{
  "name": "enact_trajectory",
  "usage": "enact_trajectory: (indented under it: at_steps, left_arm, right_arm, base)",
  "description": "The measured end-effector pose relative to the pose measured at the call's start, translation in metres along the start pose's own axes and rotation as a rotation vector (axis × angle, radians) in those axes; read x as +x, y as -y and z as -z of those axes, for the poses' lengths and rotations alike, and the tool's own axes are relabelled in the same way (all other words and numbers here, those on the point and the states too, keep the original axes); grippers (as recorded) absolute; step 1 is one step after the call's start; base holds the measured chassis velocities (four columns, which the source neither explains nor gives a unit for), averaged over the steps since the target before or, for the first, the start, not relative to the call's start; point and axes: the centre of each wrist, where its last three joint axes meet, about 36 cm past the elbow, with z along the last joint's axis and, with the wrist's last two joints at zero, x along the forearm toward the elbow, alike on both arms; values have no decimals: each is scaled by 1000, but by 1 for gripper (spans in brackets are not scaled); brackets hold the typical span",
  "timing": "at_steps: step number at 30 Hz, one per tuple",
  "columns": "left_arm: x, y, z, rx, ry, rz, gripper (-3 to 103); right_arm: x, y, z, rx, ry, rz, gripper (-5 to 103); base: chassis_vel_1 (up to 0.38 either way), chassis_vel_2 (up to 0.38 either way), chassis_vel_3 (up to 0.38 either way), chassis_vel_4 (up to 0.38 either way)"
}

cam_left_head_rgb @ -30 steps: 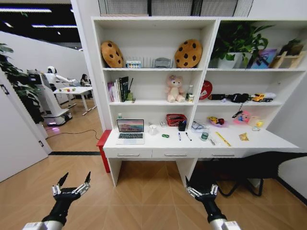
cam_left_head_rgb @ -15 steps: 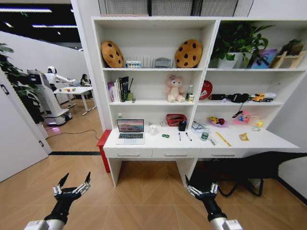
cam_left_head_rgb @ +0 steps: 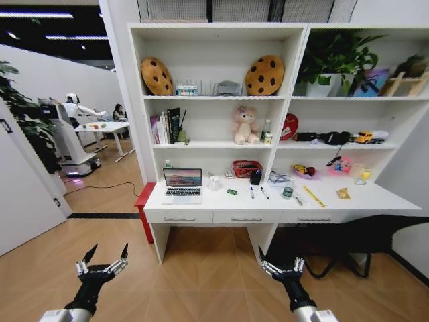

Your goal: Organize the objects on the table.

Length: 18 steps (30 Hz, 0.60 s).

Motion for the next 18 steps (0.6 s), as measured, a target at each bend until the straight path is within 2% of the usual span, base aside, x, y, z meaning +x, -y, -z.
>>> enact_trajectory:
  at_steps: [9,18]
  left_arm:
    - [2,0,3,-4,4,0,97]
    - [4,1,6,-6,5,-5,97]
  right_arm:
    - [0,-2,0,-4,6,7,100]
    - [0,-2,0,-18,29,33,100]
  base:
    - [-221,229,230,-237]
    - [-314,319,317,-321]
